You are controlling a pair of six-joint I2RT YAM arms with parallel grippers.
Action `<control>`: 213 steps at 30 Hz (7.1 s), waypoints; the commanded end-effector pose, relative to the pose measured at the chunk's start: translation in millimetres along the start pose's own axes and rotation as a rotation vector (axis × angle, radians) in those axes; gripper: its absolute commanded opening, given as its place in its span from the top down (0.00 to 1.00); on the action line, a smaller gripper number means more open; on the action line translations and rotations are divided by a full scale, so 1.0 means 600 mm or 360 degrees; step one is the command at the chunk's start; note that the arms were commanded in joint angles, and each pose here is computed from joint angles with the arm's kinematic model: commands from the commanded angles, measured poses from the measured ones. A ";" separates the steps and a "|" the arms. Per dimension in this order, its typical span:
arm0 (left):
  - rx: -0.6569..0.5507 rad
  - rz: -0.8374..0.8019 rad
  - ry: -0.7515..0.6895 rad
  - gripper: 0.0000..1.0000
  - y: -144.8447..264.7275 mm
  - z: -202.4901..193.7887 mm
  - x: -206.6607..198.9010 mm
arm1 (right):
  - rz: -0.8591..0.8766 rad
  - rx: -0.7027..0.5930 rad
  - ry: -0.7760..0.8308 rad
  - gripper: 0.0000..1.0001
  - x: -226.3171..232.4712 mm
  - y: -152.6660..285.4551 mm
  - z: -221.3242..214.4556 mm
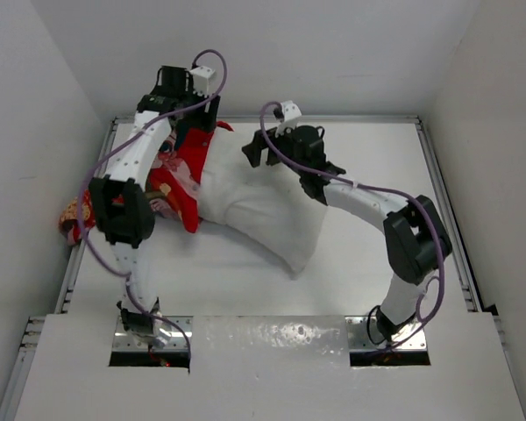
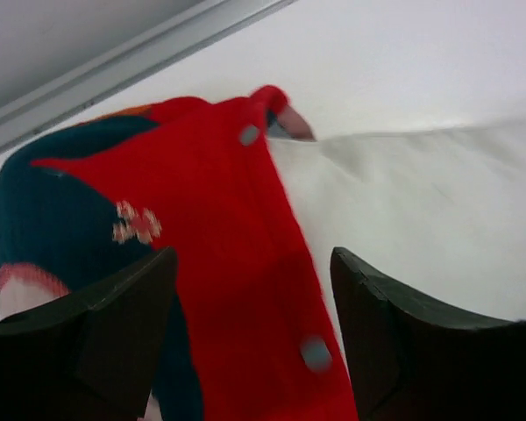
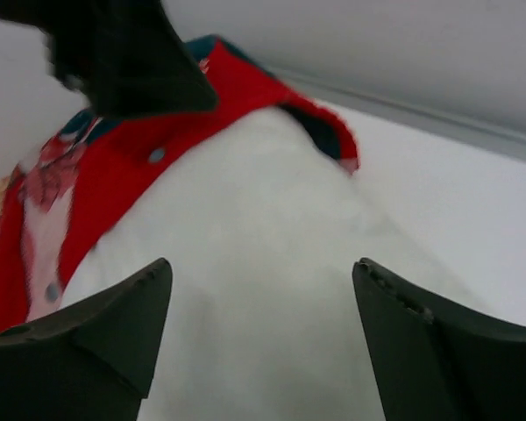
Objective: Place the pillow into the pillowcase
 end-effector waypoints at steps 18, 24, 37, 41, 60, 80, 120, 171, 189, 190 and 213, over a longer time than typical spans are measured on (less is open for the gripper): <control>-0.0266 -0.0202 0.0078 1.00 -0.037 0.060 -0.031 | -0.0028 0.0450 -0.0267 0.70 -0.022 -0.110 -0.117; -0.0296 -0.0268 0.0038 1.00 0.009 0.079 -0.066 | -0.0053 0.0368 -0.0445 1.00 -0.005 -0.039 -0.133; -0.0244 -0.0830 -0.0310 1.00 0.042 0.082 -0.223 | 0.0188 0.0150 -0.0368 1.00 0.105 0.026 -0.065; -0.0206 -0.0652 -0.0323 1.00 0.021 0.077 -0.204 | 0.0188 0.0114 -0.0228 1.00 0.108 0.037 -0.033; 0.0168 -0.0666 -0.0437 0.36 0.036 0.009 -0.196 | 0.0125 0.0269 -0.0312 1.00 0.085 0.060 -0.104; 0.0444 -0.0626 -0.0408 0.52 -0.001 -0.051 -0.189 | 0.0050 0.0249 -0.0249 1.00 0.063 0.069 -0.102; -0.0418 -0.1856 -0.0669 1.00 0.173 0.092 -0.439 | -0.0277 -0.1005 -0.0796 1.00 0.008 0.042 0.068; 0.0602 -0.0416 -0.0397 0.18 0.184 -0.367 -0.131 | -0.0192 0.0645 -0.0126 0.32 0.088 0.200 -0.091; 0.0623 -0.0371 -0.0087 0.15 0.196 -0.398 -0.105 | -0.0341 0.0776 0.0177 0.48 -0.143 0.099 -0.093; 0.0634 -0.0390 -0.0117 0.14 0.187 -0.400 -0.117 | -0.0321 0.0739 0.0189 0.46 -0.148 0.087 -0.098; 0.0753 -0.0388 -0.0062 1.00 0.121 -0.398 -0.125 | -0.0249 0.0176 0.0071 1.00 -0.194 -0.047 -0.130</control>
Point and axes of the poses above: each gripper's point midway between its finger pads, its own y axis back along the fingers, its own x axis along the line the jaws close on, z = x × y, the point moved 5 cm from there along y, back along the fingers, and after that the axes turned 7 degrees about -y, right-handed, at the moved point
